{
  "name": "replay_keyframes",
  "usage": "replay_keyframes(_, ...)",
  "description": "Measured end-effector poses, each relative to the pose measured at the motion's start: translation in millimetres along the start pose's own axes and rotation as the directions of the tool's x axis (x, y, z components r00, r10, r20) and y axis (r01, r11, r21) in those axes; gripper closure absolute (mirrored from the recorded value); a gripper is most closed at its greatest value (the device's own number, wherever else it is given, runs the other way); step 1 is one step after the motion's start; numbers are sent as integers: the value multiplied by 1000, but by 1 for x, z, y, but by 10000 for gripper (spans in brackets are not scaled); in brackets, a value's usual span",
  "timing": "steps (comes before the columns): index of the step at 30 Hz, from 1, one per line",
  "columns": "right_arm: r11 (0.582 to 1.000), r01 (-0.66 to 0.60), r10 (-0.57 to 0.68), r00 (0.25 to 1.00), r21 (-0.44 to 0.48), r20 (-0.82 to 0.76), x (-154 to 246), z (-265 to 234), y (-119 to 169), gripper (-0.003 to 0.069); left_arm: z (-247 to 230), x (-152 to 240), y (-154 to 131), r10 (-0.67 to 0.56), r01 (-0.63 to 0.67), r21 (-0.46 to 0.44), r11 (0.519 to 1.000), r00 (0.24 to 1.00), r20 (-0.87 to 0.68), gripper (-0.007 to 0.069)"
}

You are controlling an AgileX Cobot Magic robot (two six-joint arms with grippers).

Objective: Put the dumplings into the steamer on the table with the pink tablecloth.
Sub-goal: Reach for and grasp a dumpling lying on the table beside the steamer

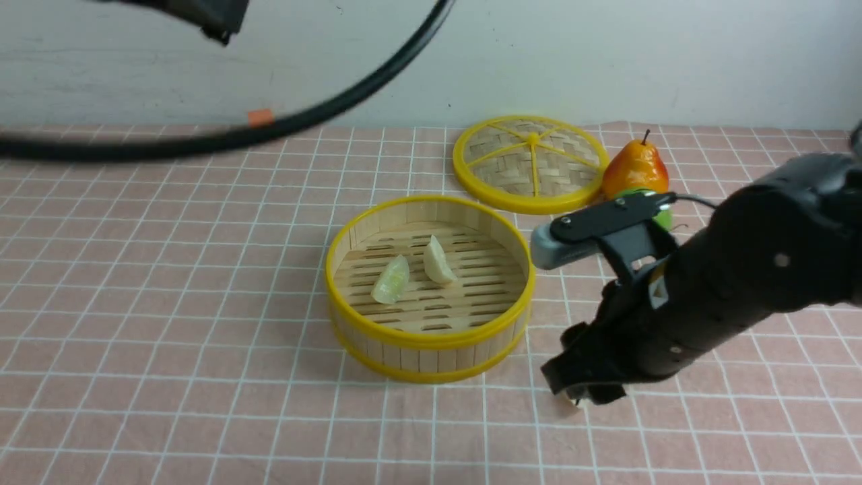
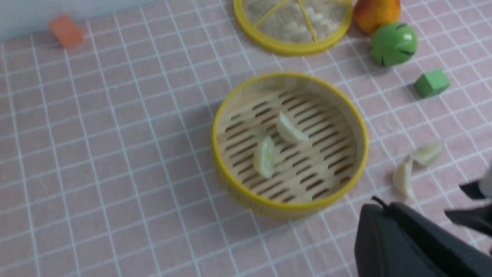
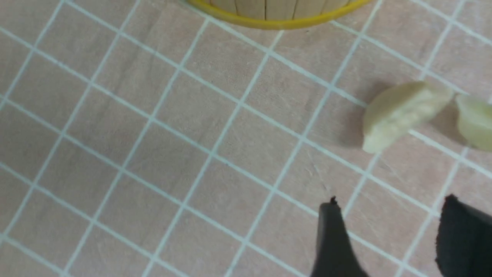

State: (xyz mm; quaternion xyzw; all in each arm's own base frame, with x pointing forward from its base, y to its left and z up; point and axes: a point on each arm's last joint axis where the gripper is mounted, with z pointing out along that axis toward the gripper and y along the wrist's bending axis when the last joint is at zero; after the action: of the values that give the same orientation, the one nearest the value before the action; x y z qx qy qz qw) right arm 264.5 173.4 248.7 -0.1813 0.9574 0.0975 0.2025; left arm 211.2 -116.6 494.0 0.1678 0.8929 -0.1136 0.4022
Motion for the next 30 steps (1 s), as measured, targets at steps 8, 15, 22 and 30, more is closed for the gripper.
replay_keyframes(8,992,-117,120,992,47,-48,-8,63,-4,102,-33,96,14,-3,2,-12,1000,996,-87,639)
replay_keyframes(15,965,-246,250,968,94,-31,-21,93,-30,97,-43,158,22,-2,0,-16,1000,993,-114,639)
replay_keyframes(22,963,-250,256,966,104,-42,-27,108,-33,146,-54,177,26,-1,0,-16,1000,997,-80,639)
replay_keyframes(30,975,-157,170,983,158,-74,-33,94,-36,411,-57,178,28,5,-7,-33,999,998,-66,639)
